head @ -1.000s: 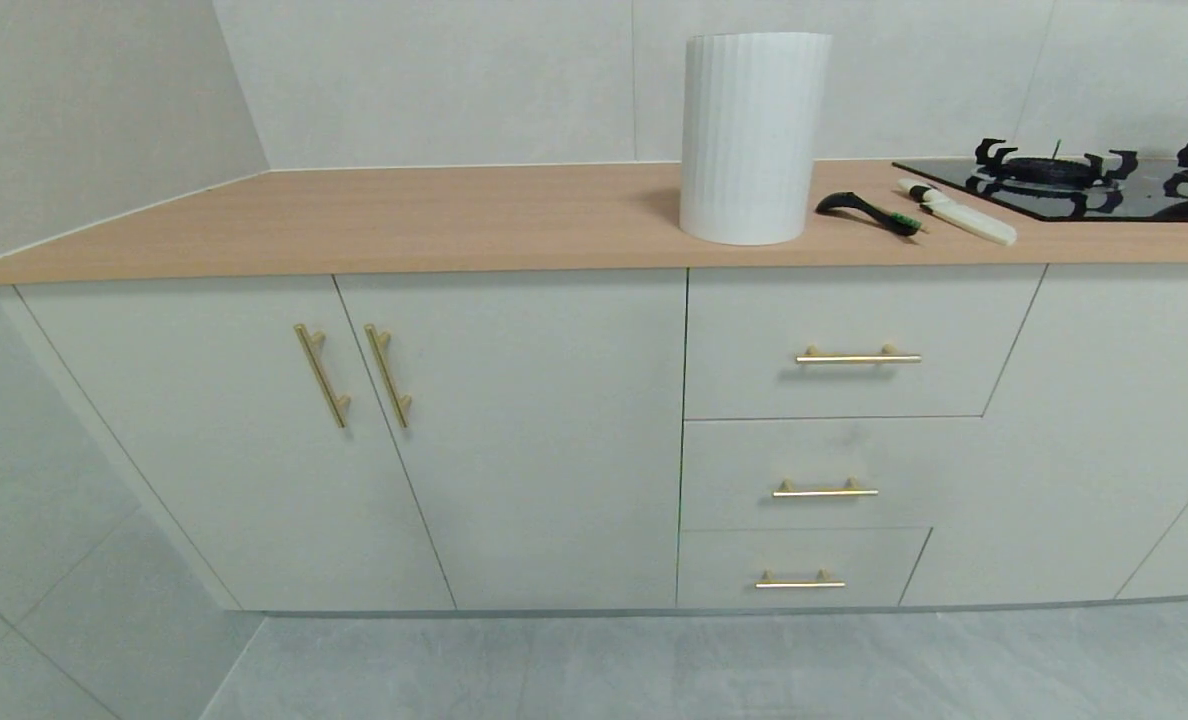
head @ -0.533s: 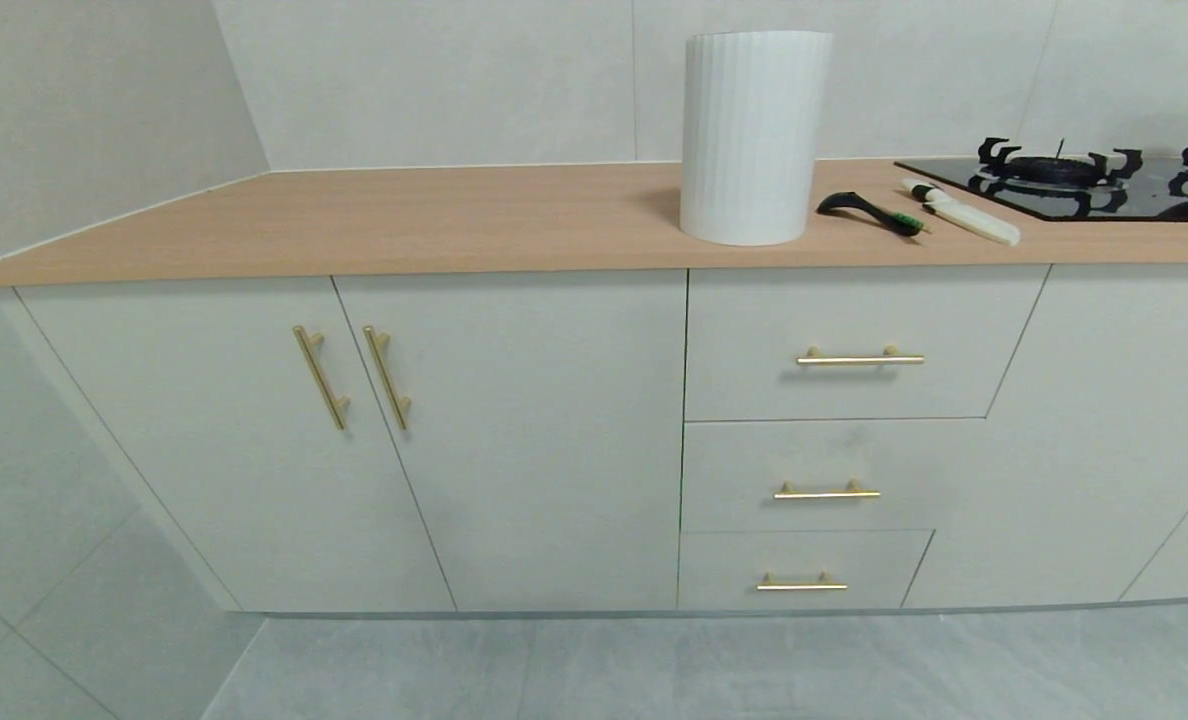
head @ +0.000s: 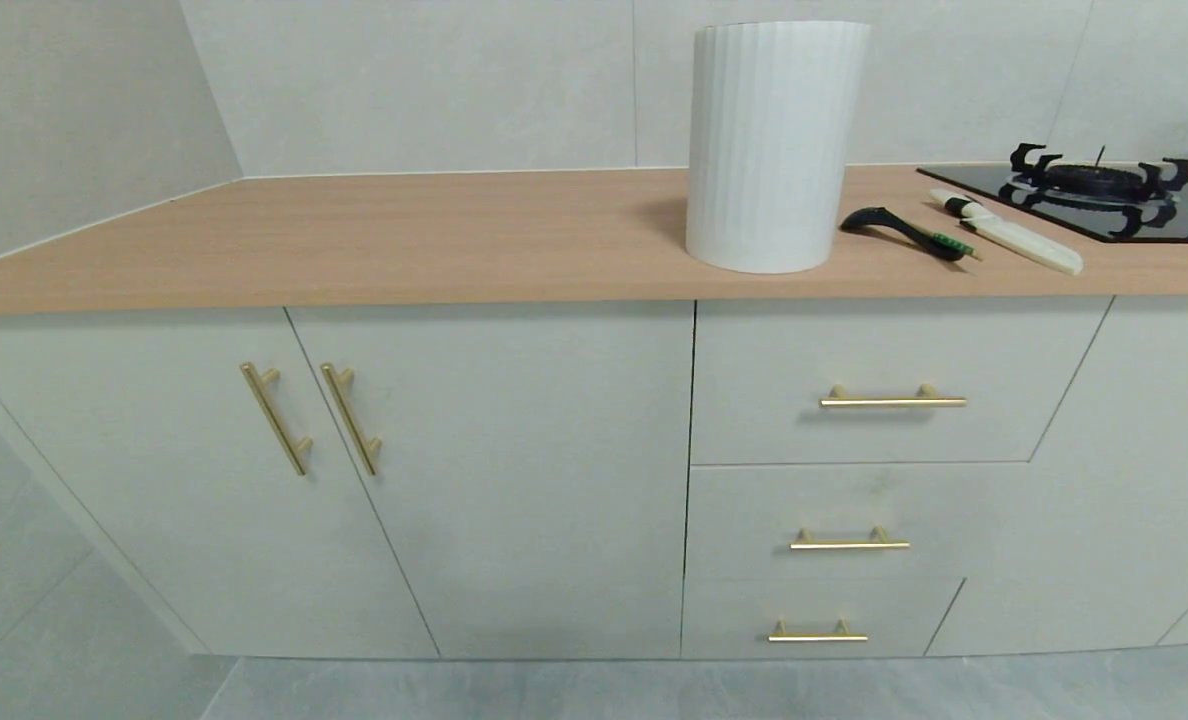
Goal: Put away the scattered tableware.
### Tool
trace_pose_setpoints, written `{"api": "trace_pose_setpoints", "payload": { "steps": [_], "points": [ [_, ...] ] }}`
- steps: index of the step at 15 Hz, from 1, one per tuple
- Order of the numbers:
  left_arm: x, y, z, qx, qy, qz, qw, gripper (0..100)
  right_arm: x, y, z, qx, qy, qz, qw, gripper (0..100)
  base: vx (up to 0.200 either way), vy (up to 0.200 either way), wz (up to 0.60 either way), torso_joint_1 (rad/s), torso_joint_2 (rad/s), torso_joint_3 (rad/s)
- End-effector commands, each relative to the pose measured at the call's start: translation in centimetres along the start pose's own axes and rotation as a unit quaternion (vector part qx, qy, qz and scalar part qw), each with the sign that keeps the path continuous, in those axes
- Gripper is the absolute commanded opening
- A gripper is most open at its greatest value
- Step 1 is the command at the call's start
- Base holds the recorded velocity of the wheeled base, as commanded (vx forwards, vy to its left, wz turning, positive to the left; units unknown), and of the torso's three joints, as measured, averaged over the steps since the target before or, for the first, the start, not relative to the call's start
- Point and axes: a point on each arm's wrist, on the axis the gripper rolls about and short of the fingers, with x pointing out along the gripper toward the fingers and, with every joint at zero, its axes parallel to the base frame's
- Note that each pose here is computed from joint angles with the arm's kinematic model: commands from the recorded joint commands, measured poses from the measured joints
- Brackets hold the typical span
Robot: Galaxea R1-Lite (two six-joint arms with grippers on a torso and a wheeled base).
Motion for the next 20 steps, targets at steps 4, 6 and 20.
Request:
{"api": "trace_pose_setpoints", "payload": {
  "steps": [4,6,20],
  "points": [
    [0.0,0.0,0.0,0.0,0.0,0.0,1.0,100,0.0,0.0,0.0,-0.001,0.001,0.0,1.0,100,0.0,0.0,0.0,0.0,0.0,0.0],
    [0.0,0.0,0.0,0.0,0.0,0.0,1.0,100,0.0,0.0,0.0,-0.002,0.001,0.0,1.0,100,0.0,0.0,0.0,0.0,0.0,0.0],
    [0.0,0.0,0.0,0.0,0.0,0.0,1.0,100,0.6,0.2,4.1,-0.002,0.013,0.04,0.999,100,0.0,0.0,0.0,0.0,0.0,0.0]
  ]
}}
